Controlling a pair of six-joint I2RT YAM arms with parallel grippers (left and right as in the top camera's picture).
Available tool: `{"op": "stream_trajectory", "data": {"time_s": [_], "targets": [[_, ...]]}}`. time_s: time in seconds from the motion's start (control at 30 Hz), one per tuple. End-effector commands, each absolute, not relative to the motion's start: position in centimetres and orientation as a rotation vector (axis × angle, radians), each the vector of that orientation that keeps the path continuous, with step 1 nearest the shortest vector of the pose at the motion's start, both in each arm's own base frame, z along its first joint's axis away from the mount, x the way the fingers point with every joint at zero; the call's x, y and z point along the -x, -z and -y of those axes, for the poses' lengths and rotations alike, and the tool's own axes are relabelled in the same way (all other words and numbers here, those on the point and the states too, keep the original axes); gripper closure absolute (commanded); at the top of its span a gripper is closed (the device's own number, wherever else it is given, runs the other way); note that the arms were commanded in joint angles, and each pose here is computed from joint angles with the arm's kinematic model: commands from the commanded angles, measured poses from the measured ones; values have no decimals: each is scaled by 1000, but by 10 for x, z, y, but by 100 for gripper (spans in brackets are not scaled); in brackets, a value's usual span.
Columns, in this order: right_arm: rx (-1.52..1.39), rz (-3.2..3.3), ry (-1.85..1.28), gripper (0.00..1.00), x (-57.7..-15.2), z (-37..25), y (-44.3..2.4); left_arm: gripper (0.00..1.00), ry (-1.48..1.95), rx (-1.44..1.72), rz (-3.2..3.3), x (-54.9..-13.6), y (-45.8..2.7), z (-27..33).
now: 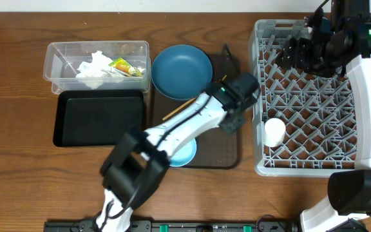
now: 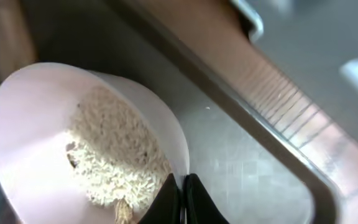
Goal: Sort waste into correct bins and load items into the dishwasher rack
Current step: 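Lift the pink bowl and tip the rice onto the black tray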
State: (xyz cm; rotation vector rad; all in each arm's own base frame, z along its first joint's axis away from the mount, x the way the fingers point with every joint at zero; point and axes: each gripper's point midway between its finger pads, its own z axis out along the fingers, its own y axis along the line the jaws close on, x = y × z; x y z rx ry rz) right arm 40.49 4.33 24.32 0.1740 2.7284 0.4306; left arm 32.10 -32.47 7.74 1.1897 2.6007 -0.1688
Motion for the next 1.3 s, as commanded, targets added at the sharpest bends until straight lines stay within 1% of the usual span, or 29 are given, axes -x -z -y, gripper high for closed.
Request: {"op": "stream_trajectory", "data": {"time_s": [0.0,0.1,0.23,0.6,0.73,0.93,1.27], "targets": [[-147,-2696,-435,19,-403,-43,-255,94,258,-929,-2519,-347,-159,312],[-147,-2695,-434,20,-403,-43,-255,94,333,-829,-2521,-351,-187,290],[-146,-2692,-435,20,-404,-44,-256,94,455,-661,-2577,-357,-209,252],[-146,-2693,-435,21,-404,-44,-255,94,823,-246,-2754,-361,-216,148],[-146,-2693,-435,21,-404,-44,-255,94,888,-133,-2743,-365,-220,115],[-141,-2695,-448,22,-403,-46,-256,94,1214,-66,-2631,-358,-233,101],[-57,-2701,-474,22,-400,-71,-256,94,1433,127,-2505,-354,-231,66]]}}
